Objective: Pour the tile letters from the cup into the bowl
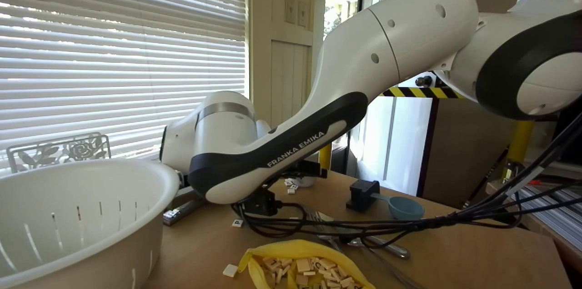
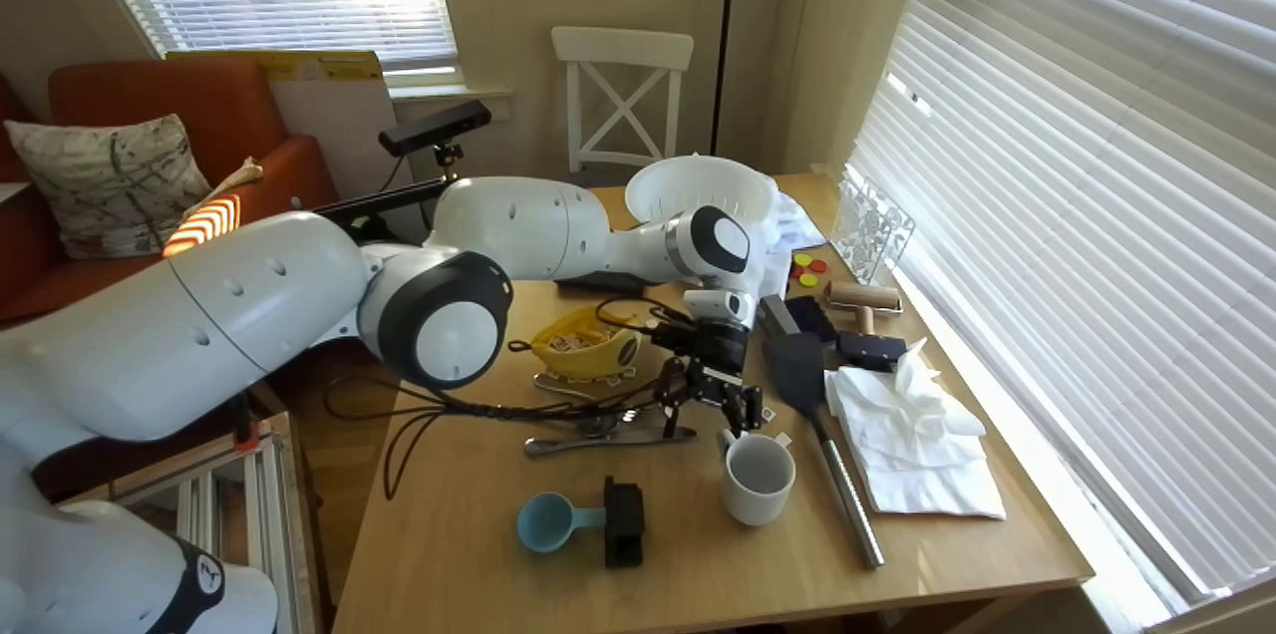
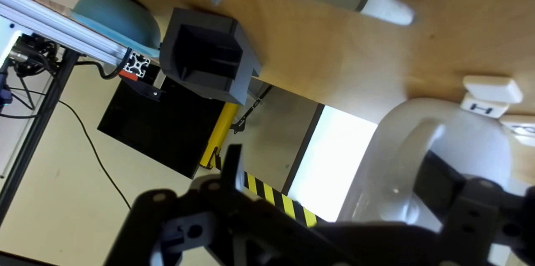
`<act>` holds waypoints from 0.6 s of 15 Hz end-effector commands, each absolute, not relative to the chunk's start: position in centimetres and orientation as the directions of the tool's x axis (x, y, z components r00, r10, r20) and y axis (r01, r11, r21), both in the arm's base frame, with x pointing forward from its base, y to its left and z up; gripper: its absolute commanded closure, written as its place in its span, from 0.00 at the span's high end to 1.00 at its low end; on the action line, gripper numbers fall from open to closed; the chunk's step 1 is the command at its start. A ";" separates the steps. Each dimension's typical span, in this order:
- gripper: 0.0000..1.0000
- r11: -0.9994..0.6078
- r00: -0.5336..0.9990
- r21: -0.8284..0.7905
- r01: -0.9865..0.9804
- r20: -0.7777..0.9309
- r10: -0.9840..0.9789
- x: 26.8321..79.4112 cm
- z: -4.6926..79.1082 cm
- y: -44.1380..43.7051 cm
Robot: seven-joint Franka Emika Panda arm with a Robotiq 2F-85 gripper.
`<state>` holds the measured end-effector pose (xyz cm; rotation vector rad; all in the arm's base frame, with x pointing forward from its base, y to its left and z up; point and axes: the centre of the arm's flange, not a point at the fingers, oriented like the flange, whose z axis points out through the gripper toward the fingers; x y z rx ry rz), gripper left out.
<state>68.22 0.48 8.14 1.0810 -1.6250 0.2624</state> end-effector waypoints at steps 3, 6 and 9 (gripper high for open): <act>1.00 0.517 0.008 0.297 -0.803 0.872 -0.489 70.0 6.6 1.2; 1.00 0.497 -0.016 0.252 -0.831 0.881 -0.474 70.4 6.5 1.4; 1.00 0.487 -0.031 0.232 -0.842 0.880 -0.474 70.6 6.5 1.3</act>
